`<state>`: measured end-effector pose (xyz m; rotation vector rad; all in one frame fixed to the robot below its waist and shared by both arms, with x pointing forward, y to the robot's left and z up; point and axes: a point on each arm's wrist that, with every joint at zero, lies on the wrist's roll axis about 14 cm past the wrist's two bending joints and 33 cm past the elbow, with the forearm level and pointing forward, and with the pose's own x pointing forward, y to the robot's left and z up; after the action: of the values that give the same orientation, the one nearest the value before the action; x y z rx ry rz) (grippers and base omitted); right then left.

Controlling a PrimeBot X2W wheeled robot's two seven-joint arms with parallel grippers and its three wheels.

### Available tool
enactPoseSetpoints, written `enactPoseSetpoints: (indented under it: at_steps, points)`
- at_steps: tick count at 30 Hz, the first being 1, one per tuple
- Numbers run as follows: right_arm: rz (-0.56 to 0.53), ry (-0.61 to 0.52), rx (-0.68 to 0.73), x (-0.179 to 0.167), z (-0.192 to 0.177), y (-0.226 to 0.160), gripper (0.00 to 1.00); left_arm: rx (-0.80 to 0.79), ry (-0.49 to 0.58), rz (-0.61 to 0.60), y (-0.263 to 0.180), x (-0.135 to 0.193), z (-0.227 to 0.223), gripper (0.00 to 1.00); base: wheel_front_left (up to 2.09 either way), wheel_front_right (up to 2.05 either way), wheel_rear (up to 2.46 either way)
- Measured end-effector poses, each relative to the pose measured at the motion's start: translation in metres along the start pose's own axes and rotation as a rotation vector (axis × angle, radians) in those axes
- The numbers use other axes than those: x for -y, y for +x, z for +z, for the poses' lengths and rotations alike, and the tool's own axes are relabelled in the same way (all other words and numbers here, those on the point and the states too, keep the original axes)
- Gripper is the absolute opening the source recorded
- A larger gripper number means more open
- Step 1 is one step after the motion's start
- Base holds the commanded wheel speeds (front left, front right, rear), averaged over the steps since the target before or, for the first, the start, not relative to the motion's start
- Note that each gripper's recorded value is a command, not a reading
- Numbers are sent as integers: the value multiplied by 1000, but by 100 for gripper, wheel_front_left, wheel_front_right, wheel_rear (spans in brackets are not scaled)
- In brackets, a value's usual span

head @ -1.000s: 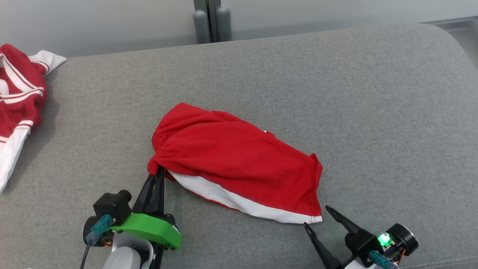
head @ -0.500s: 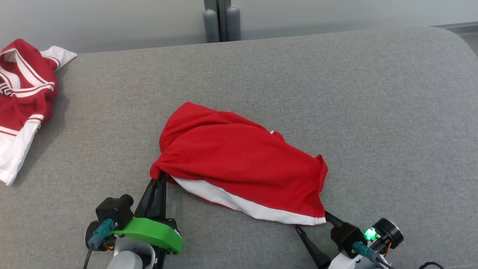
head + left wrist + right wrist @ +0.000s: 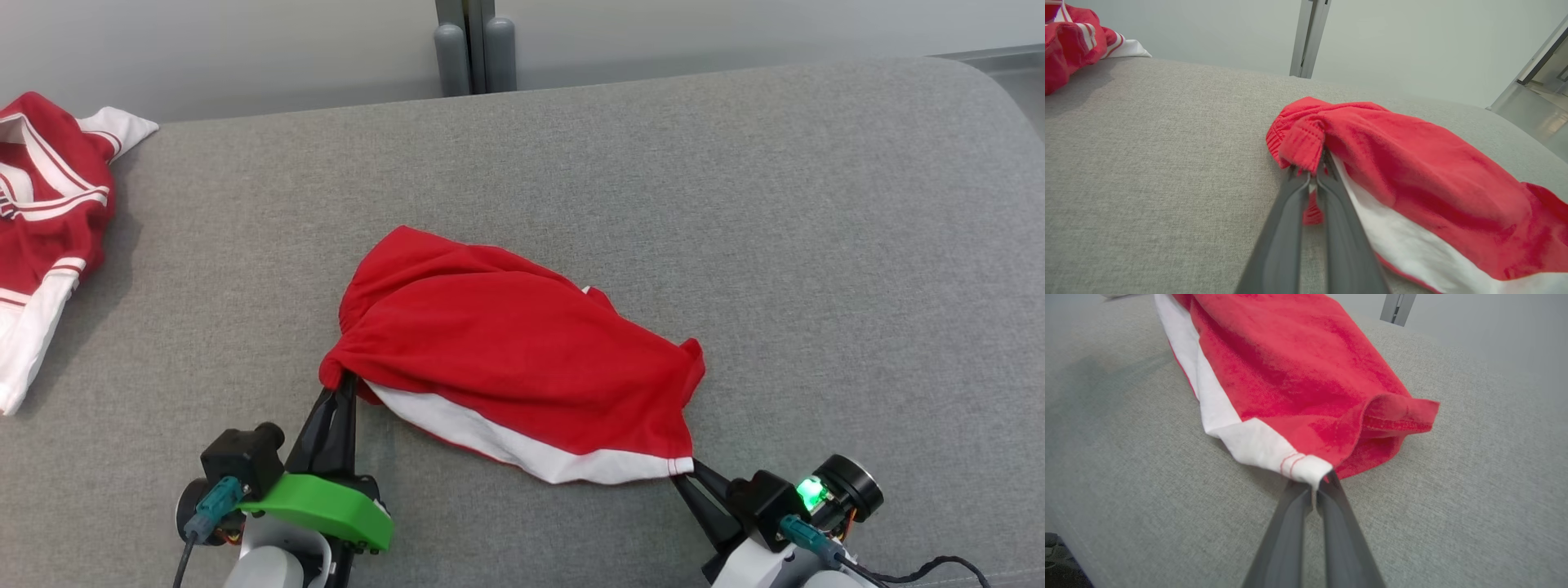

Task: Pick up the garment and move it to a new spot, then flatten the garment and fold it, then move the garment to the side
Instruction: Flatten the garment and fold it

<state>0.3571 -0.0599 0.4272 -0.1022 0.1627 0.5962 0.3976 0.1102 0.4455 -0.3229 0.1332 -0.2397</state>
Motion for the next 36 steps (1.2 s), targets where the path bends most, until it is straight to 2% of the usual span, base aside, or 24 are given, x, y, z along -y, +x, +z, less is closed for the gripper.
enactPoseSetpoints:
  at_steps: [8,18,24,30,36]
  points:
    - [-23,-13,145,10,47,1,0,61,52,-67,8,10,26,0,0,0,0]
    - [-104,-92,445,45,151,-18,0,209,197,-206,17,30,110,0,0,0,0]
    - [-169,-169,609,64,213,-49,0,294,312,-317,7,61,175,0,0,0,0]
    - [-223,-233,727,71,260,-82,0,401,433,-419,-13,101,236,0,0,0,0]
    - [-237,-253,775,70,283,-97,0,387,518,-476,-15,124,256,0,0,0,0]
